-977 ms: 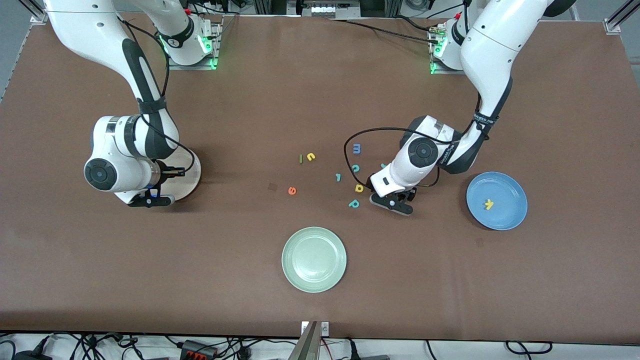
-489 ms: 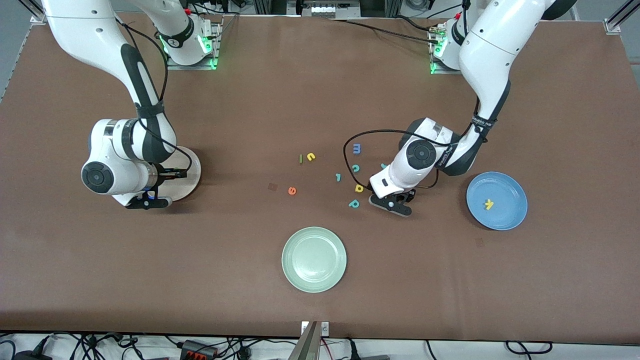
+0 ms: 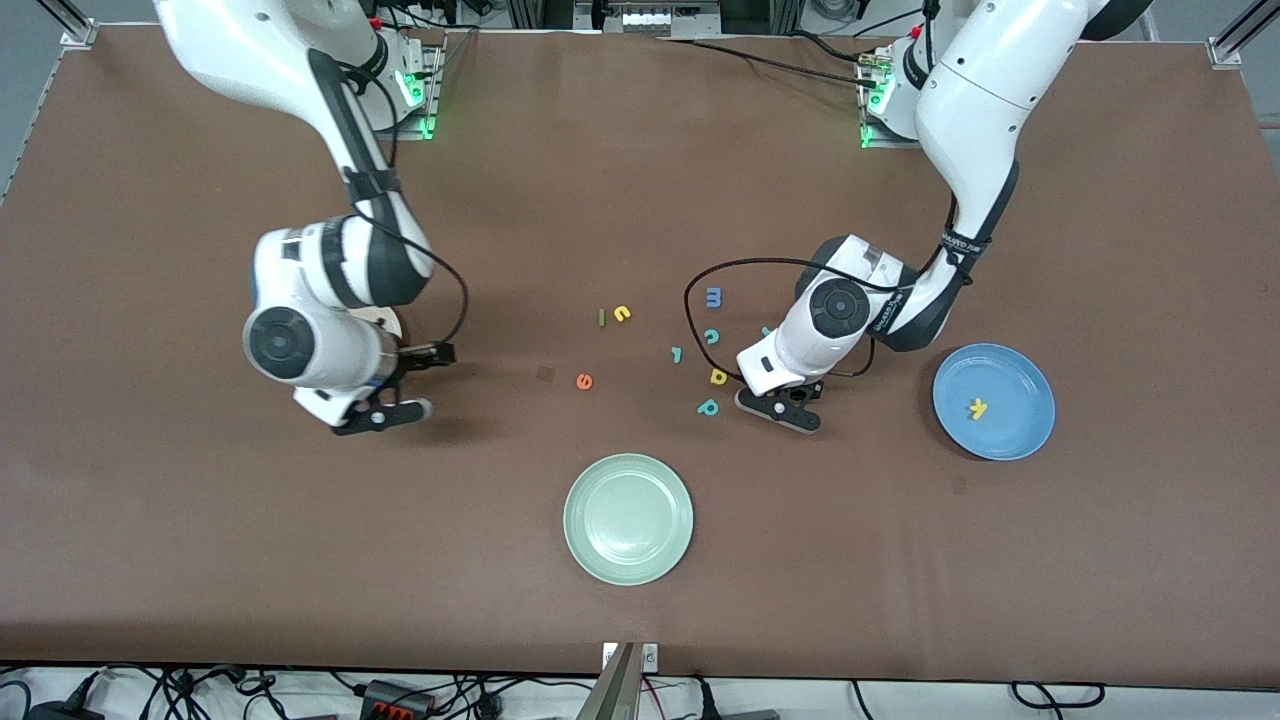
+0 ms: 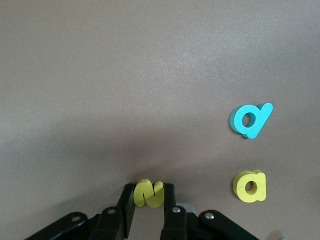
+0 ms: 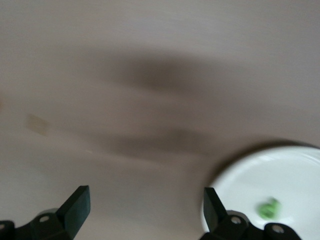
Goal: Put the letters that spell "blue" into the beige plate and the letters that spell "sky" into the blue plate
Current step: 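Place the green letter on the beige plate with the right gripper, then place the z on the blue plate while the right gripper grasps orange e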
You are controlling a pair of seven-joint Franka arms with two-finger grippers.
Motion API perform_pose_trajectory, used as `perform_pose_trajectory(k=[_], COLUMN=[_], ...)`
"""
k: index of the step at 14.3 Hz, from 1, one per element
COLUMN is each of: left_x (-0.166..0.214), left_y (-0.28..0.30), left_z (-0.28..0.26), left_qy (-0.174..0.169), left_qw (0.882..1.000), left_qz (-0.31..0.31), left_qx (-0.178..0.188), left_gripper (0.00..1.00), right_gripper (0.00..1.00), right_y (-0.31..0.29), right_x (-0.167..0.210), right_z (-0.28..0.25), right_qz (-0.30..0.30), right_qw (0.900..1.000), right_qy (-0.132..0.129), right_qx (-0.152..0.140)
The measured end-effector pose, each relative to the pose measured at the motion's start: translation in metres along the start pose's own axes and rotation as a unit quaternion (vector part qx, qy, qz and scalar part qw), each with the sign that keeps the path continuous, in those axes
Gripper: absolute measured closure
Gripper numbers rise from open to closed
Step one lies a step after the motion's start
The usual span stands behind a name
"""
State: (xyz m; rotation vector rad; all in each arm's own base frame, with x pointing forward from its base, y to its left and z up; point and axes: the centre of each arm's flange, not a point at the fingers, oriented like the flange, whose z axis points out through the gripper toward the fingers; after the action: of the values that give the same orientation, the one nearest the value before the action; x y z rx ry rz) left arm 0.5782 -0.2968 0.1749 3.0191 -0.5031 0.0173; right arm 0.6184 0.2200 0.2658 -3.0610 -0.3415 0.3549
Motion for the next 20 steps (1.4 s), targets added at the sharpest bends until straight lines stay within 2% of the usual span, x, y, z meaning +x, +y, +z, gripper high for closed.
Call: perform_pose_trajectory(k=[3, 7, 10, 13, 15, 17, 20], left_x=[0.004, 0.006, -0.003, -0.016, -0.028, -0.044, -0.069], left_y=[-0.004, -0.034, -0.09, -0.17, -0.215, -0.253, -0.287], left_z=[-0.006, -0.061, -0.101, -0.115, -0.112, -0.107, -0.088], left_qy=[0.003, -0.047, -0.088, -0.114, -0.128, -0.14, -0.138], left_qw=[1.0, 0.998, 0.995, 0.989, 0.986, 0.981, 0.979], left_qz=[-0.003, -0.017, 0.017, 0.064, 0.092, 0.123, 0.148], left_qx=[0.002, 0.033, 0.048, 0.063, 0.062, 0.052, 0.038], left_gripper=[0.73, 0.73, 0.73, 0.73, 0.73, 0.73, 0.73], right_gripper=[0.0, 0.0, 0.0, 0.0, 0.04, 0.21, 0.22], right_y=[-0.075, -0.131, -0.149, -0.18, -0.191, -0.195, -0.196], right_x=[0.008, 0.019, 0.03, 0.036, 0.038, 0.038, 0.039], right_z=[0.027, 0.063, 0.063, 0.072, 0.082, 0.089, 0.093], right_qz=[0.046, 0.109, 0.148, 0.184, 0.199, 0.213, 0.218], right_qw=[0.999, 0.993, 0.987, 0.98, 0.977, 0.974, 0.973], right_qy=[0.002, 0.04, 0.057, 0.077, 0.081, 0.076, 0.077], right_qx=[-0.003, -0.012, -0.007, 0.0, 0.001, 0.008, 0.014])
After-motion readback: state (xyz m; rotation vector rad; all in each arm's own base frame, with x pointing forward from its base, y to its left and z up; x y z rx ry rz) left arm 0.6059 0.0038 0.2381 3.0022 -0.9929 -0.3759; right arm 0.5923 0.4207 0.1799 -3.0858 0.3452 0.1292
